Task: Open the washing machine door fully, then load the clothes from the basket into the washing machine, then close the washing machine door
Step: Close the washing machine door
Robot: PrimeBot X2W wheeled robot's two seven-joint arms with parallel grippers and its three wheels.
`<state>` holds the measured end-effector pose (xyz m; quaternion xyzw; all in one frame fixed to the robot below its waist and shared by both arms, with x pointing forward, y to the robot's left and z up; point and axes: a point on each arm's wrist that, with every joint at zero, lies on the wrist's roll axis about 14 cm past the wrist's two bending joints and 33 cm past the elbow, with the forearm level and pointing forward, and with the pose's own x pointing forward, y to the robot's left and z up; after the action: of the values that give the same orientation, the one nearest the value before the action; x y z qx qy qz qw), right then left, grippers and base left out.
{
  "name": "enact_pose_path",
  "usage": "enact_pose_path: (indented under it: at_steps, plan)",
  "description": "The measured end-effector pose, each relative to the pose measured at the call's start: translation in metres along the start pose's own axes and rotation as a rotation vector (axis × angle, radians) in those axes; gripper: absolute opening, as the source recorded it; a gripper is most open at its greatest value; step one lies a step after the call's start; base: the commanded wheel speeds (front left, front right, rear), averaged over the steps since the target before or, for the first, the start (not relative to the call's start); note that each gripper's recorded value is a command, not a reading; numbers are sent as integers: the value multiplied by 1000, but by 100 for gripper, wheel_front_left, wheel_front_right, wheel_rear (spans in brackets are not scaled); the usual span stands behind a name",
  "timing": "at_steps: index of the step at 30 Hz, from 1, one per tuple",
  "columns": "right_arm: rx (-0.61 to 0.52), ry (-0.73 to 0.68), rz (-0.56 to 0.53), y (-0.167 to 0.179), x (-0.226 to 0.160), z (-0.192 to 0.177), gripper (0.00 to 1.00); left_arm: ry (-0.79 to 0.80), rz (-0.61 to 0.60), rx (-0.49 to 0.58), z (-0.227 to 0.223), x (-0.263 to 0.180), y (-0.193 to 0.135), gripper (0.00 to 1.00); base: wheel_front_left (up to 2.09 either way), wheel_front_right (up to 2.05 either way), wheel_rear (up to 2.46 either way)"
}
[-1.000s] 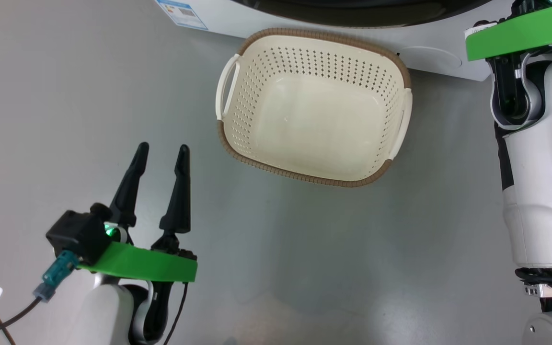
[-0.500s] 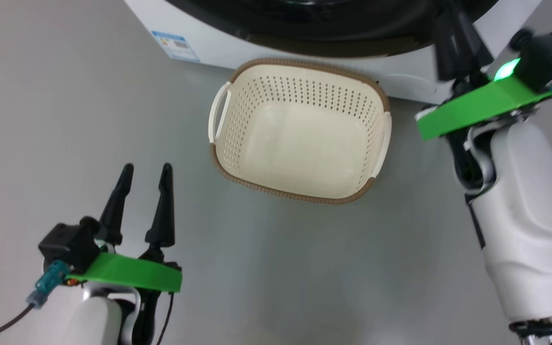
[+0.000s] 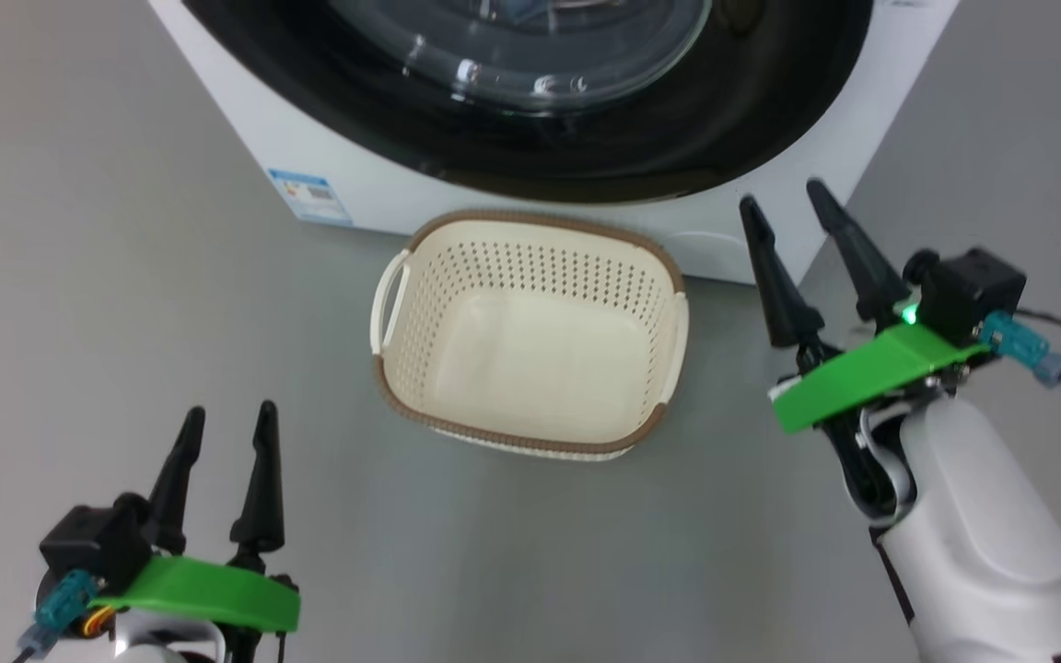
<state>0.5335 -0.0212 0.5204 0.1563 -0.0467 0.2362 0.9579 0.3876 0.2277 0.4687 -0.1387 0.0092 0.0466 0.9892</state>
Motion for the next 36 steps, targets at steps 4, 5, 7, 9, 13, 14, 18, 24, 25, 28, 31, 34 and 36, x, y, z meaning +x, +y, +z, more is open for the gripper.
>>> enact_pose_path:
  at_steps: [4,5,7,9,13,14,18,24,25,28,31,34,36]
  plan:
    - [-3,14,-39,-6,-25,2,100,-3,-15,7,2,-9,-2,100,0,0,0]
    - [-6,18,-46,-8,-31,2,100,-4,-21,8,3,-10,-4,100,0,0,0]
    - [-10,21,-62,-11,-42,4,100,-5,-35,12,4,-12,-6,100,0,0,0]
    - [-17,19,-82,-16,-52,7,100,-10,-51,14,6,-13,-10,100,0,0,0]
    - [-29,16,-130,-28,-73,13,100,-6,-83,20,5,-14,-17,100,0,0,0]
    - [-31,16,-142,-31,-78,14,100,-8,-90,21,6,-13,-19,100,0,0,0]
    - [-36,18,-203,-45,-101,17,100,-13,-114,19,7,-13,-26,100,0,0,0]
    - [-40,25,-281,-62,-133,18,100,-6,-138,22,5,-13,-32,100,0,0,0]
    - [-42,25,-292,-64,-137,19,100,-7,-144,23,5,-13,-33,100,0,0,0]
    - [-47,19,-325,-71,-150,23,100,-7,-154,27,6,-12,-35,100,0,0,0]
    - [-52,8,-364,-80,-163,28,100,0,-164,27,3,-13,-38,100,0,0,0]
    - [-57,-2,-405,-89,-177,33,100,2,-177,27,3,-13,-42,100,0,0,0]
    - [-62,-8,-427,-95,-184,36,100,0,-188,27,3,-12,-46,100,0,0,0]
